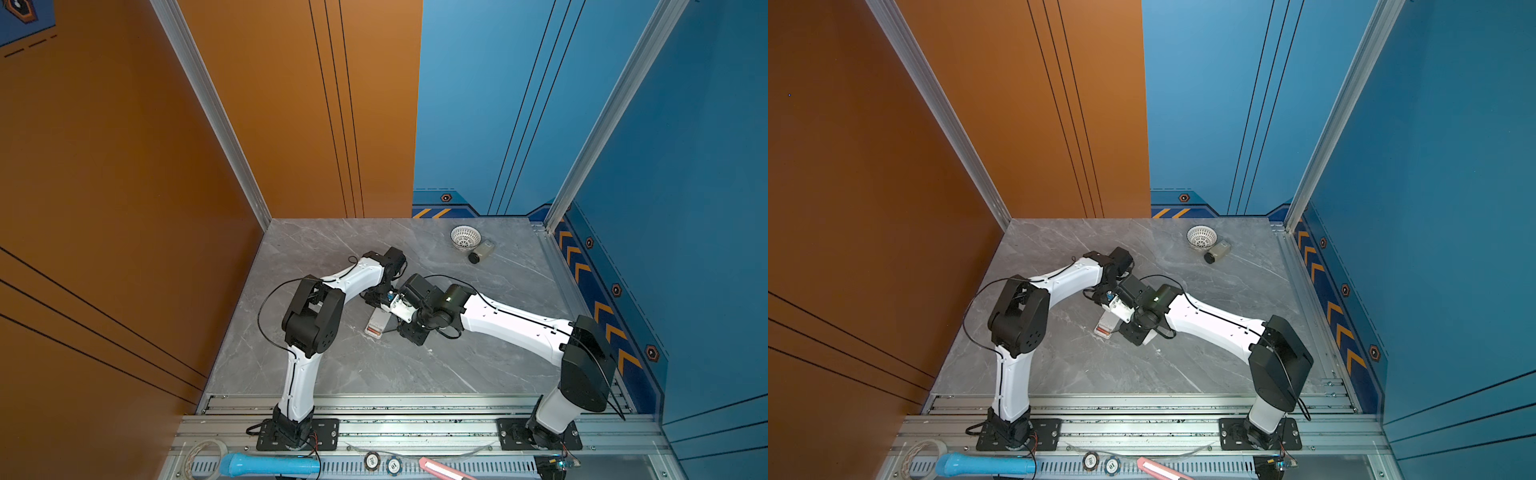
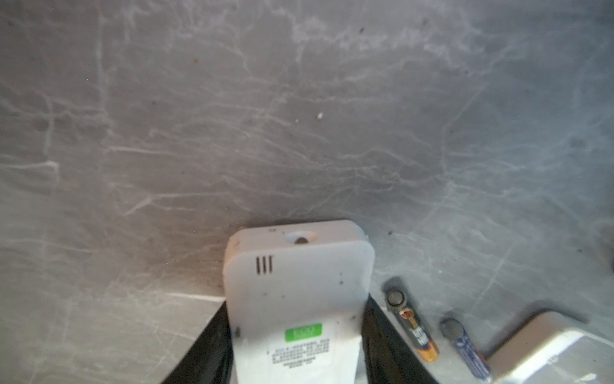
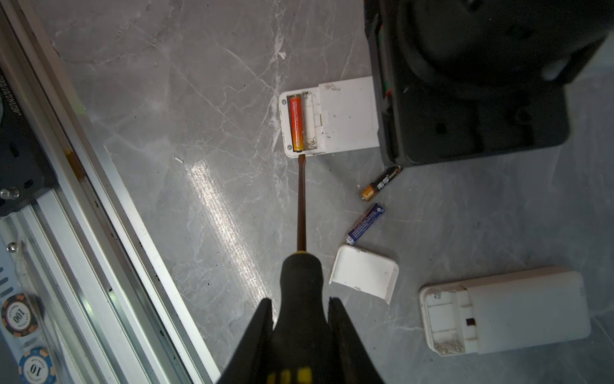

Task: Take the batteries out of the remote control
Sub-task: 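Insert the screwdriver tip at the orange battery's end with the right gripper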

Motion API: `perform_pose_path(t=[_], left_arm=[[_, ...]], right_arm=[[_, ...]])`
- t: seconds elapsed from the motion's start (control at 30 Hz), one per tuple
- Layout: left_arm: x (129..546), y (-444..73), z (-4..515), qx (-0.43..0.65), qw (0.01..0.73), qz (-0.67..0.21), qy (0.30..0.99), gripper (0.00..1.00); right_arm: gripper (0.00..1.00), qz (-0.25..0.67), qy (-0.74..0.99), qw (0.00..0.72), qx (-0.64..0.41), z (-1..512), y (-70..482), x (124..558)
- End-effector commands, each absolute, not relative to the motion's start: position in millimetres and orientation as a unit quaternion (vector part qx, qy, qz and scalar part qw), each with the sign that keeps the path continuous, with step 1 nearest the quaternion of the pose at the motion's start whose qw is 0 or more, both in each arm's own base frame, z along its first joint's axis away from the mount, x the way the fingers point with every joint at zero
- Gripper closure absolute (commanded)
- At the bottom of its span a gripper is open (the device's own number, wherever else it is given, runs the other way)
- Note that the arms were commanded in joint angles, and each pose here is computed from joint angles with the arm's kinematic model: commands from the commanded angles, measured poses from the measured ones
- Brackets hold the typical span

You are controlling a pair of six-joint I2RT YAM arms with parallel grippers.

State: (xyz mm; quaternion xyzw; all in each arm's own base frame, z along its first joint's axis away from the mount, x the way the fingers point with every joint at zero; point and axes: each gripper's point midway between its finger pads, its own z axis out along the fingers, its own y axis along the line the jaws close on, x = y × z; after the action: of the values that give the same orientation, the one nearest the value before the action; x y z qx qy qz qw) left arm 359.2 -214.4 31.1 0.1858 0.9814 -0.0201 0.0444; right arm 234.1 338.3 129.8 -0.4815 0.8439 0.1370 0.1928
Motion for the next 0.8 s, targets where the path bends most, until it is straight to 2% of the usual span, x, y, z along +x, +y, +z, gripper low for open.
perform_pose_path(t=[0.0,0.5,0.77], left_arm=[[356.1,-214.6,26.7,0.182,0.023,-0.027,0.983,1.0],[362.0,-214.5,31.1,0.179,0.029,-0.037,0.983,1.0],[363.6,-213.8,32.4,0.182,0.031,-0.039,0.982,1.0]], right_arm=[[1.0,0.134,0.847,0.208,-0.471,133.0,345.9,245.3],[1.0,0.15,0.85,0.183,-0.471,120.3,351.6,243.3],[1.0,0.155,0.85,0.191,-0.466,129.3,346.0,239.3]])
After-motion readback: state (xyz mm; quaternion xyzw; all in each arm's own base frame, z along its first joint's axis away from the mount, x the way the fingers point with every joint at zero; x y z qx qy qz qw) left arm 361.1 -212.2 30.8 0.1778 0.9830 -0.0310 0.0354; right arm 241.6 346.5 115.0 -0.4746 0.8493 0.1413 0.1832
